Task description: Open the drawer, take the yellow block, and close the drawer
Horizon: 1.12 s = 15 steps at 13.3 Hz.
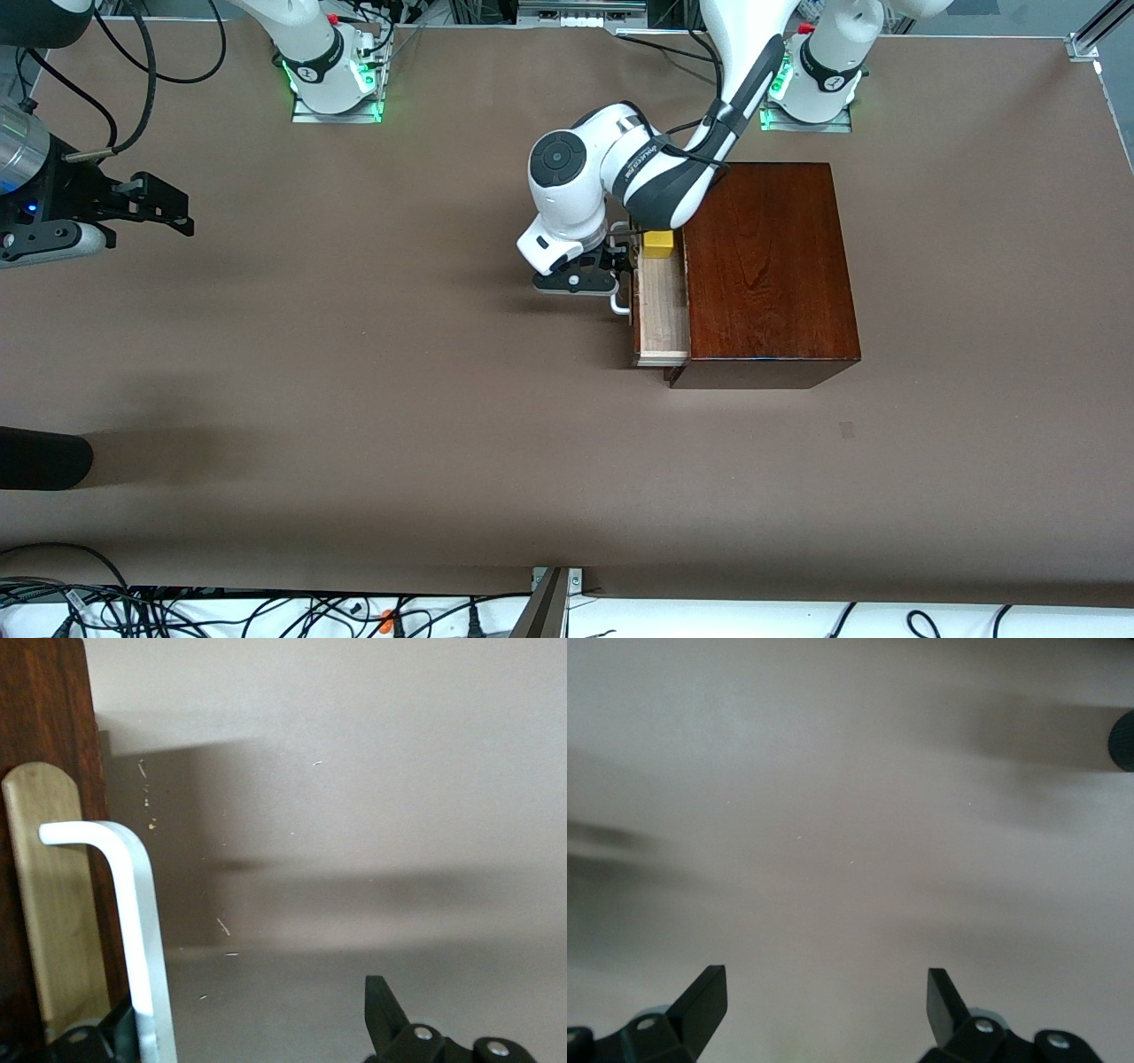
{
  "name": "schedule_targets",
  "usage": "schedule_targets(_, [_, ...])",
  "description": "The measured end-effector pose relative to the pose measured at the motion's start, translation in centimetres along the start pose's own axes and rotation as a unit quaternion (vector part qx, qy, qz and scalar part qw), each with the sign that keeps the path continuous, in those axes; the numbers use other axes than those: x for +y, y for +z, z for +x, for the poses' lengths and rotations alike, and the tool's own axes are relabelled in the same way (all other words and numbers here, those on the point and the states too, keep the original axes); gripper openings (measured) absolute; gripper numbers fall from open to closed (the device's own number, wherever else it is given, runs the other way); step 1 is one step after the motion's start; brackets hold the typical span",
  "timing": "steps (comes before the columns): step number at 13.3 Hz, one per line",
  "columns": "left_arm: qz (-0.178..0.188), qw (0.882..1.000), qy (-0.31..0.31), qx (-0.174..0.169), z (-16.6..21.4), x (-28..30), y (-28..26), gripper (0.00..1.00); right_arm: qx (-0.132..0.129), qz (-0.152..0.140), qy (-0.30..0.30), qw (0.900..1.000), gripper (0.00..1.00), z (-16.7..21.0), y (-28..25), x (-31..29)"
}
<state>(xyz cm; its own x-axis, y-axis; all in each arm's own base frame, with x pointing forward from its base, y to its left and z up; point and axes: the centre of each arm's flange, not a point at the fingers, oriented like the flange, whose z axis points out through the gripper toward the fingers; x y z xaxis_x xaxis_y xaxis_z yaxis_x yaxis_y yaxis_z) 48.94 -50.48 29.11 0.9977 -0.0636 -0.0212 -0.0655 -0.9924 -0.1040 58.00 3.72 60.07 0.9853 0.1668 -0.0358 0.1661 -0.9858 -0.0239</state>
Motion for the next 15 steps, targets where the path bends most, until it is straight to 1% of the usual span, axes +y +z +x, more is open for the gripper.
schedule_targets(6, [-0.009,1.000,-0.009,0.002,0.2,0.4,-0.4,1.00,0.000,0.000,0.000,1.000,1.00,0.0,0.0,0.0])
schedule_targets(12, [-0.001,1.000,-0.009,-0.008,0.0,0.4,-0.9,1.00,0.000,0.000,0.000,1.000,1.00,0.0,0.0,0.0])
schedule_targets(13, [-0.003,1.000,-0.012,-0.020,-0.1,0.5,-1.7,1.00,0.000,0.000,0.001,1.000,1.00,0.0,0.0,0.1])
schedule_targets(15, [-0.001,0.999,0.008,-0.035,-1.1,0.1,-5.8,1.00,-0.001,0.000,0.001,1.000,1.00,0.0,0.0,0.1])
